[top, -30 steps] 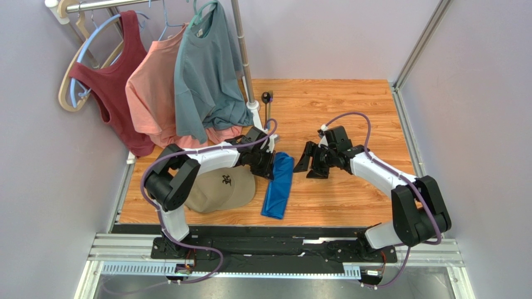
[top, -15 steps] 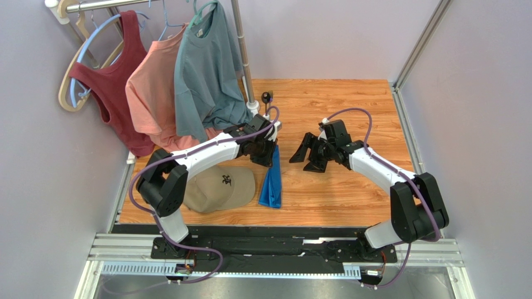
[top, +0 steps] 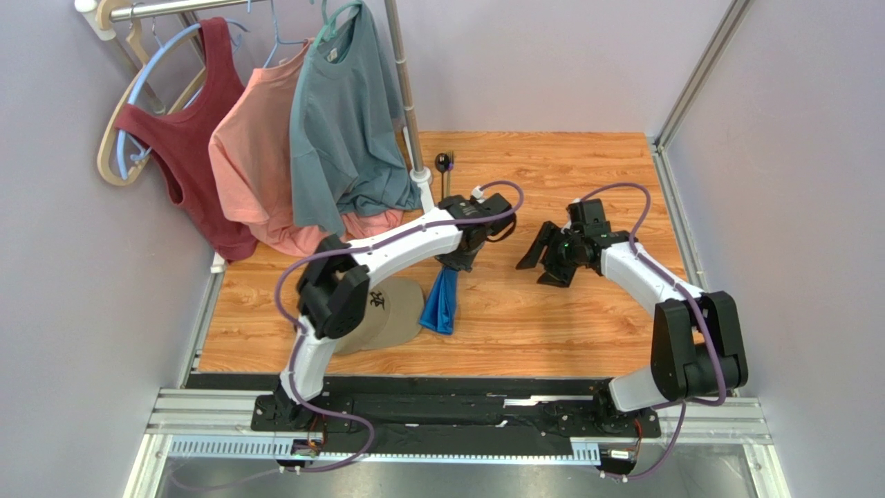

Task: Fold the napkin into a case and place the utensils inside
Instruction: Pick up the smaller rectangle-folded napkin from the center of the board, then turn over the smaller rectangle-folded napkin at the center of the board.

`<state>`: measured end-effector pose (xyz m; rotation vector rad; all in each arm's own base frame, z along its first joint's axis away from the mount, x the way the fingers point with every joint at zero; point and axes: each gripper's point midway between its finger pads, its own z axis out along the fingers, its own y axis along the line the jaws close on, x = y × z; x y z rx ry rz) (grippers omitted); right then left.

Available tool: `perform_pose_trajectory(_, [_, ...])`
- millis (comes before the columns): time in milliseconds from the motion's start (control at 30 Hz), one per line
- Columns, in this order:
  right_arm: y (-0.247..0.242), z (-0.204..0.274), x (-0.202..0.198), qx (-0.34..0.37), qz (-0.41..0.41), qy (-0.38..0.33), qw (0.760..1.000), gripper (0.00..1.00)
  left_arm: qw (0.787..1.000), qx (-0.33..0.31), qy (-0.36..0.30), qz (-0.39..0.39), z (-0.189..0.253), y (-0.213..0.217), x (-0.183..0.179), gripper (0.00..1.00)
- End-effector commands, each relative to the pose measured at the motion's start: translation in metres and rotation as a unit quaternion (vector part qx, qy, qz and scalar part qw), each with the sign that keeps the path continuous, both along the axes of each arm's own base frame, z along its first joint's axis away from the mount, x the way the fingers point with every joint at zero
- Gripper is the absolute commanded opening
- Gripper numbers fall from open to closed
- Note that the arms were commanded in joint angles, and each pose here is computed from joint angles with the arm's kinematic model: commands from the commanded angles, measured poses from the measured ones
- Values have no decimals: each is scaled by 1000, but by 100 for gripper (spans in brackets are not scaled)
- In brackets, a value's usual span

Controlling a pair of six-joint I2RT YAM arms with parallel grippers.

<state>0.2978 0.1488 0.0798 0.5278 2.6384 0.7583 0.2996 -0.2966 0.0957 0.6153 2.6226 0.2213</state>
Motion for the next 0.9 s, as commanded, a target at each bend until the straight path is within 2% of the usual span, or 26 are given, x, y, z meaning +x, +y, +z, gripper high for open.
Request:
perform_pose_trajectory(0, [-43, -1, -6, -78, -36, 0, 996, 64, 987, 136, -71, 47, 26, 25, 13, 0])
perform_pose_trajectory(67, [-50, 5, -7, -79, -43, -12, 996, 64, 980, 176, -76, 44, 26, 26, 9, 0])
perform_pose_trajectory(267, [-50, 12, -9, -67, -26, -24, 997, 65, 972, 198, -121, 49, 50, 33, 17, 0])
perform_pose_trajectory(467, [-35, 22, -9, -12, 4, -43, 999, 66, 969, 185, -157, 39, 77, 33, 23, 0])
perform_pose_trajectory(567, [-30, 29, -11, 6, 19, -67, 998, 68, 966, 180, -187, 1, 93, 31, 33, 0])
perform_pose_trajectory(667, [-29, 35, -12, 10, 21, -79, 997, 70, 950, 214, -222, -46, 102, 35, 48, 0])
perform_pose_trajectory(733, [-27, 37, -13, 16, 23, -83, 996, 70, 947, 212, -222, -90, 100, 33, 62, 0])
perform_pose_trajectory(867, [-26, 33, -17, 22, 22, -75, 997, 70, 942, 213, -226, -124, 98, 40, 87, 0])
